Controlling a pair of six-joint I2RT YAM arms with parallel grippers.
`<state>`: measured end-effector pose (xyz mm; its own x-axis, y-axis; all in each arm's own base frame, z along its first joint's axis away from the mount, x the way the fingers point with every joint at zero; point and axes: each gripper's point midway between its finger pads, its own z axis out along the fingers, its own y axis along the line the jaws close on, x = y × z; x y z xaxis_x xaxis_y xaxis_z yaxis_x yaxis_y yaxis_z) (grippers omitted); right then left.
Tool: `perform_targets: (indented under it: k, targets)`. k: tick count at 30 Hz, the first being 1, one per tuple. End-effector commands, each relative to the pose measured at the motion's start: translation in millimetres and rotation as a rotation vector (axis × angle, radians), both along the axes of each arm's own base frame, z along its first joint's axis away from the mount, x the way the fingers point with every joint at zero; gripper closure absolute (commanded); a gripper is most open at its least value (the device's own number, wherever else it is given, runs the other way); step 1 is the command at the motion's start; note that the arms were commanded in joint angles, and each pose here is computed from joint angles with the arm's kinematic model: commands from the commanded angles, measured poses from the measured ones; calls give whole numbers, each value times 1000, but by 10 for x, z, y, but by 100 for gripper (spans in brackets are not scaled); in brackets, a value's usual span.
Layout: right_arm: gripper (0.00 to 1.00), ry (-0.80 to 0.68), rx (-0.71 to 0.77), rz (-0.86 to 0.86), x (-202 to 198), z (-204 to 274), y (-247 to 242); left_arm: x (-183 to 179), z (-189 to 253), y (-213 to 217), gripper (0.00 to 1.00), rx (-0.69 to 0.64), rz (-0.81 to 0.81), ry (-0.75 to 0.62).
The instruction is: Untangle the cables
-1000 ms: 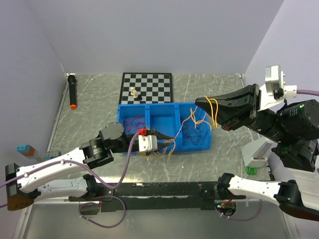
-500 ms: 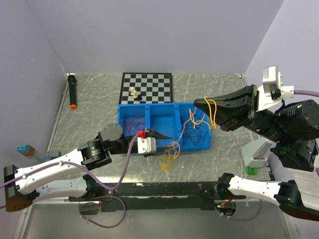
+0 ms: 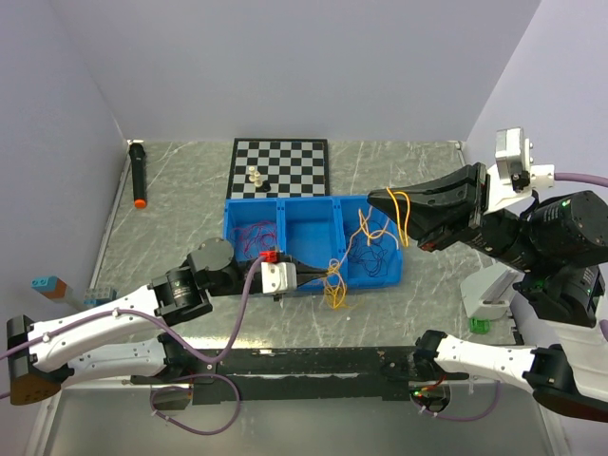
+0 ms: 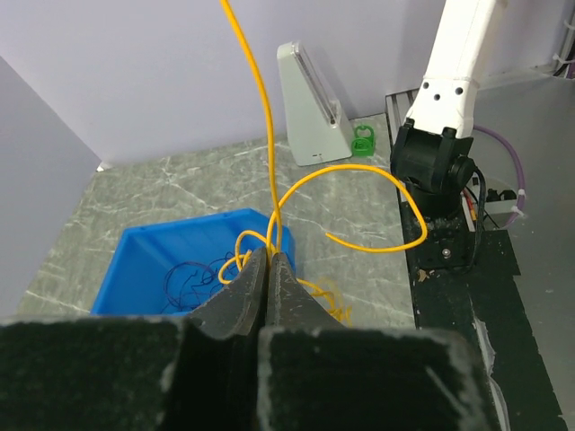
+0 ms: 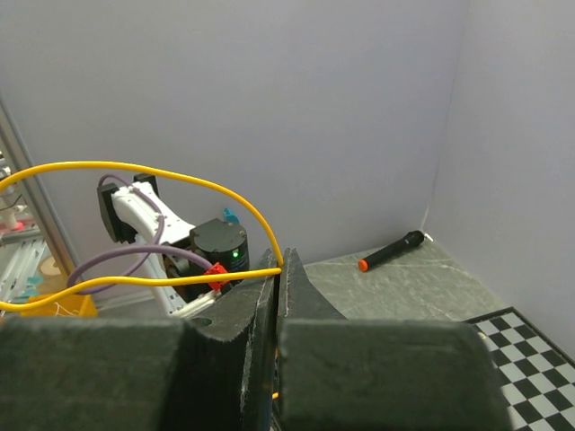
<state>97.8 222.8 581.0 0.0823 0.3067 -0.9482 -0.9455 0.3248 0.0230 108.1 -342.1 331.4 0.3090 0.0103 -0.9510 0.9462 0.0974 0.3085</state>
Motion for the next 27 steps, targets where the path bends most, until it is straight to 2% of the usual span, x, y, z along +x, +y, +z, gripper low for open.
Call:
perform_targets:
  k: [1,7,15,20,27]
  targets:
    - [100,-21,37,2,-34,83,-43,15,187,52,99,-69,27,11]
    - [100,-25,30,-22,3,68,-59,74,196,82,99,-75,57,20]
    - [100,-67,38,-236,51,43,-616,642,785,625,99,-258,378,79]
    - [100,-68,51,-334,32,26,-940,645,1056,930,99,-328,423,160]
    - [100,-37,77,-410,7,-56,-1216,646,1096,1182,95,-412,460,306]
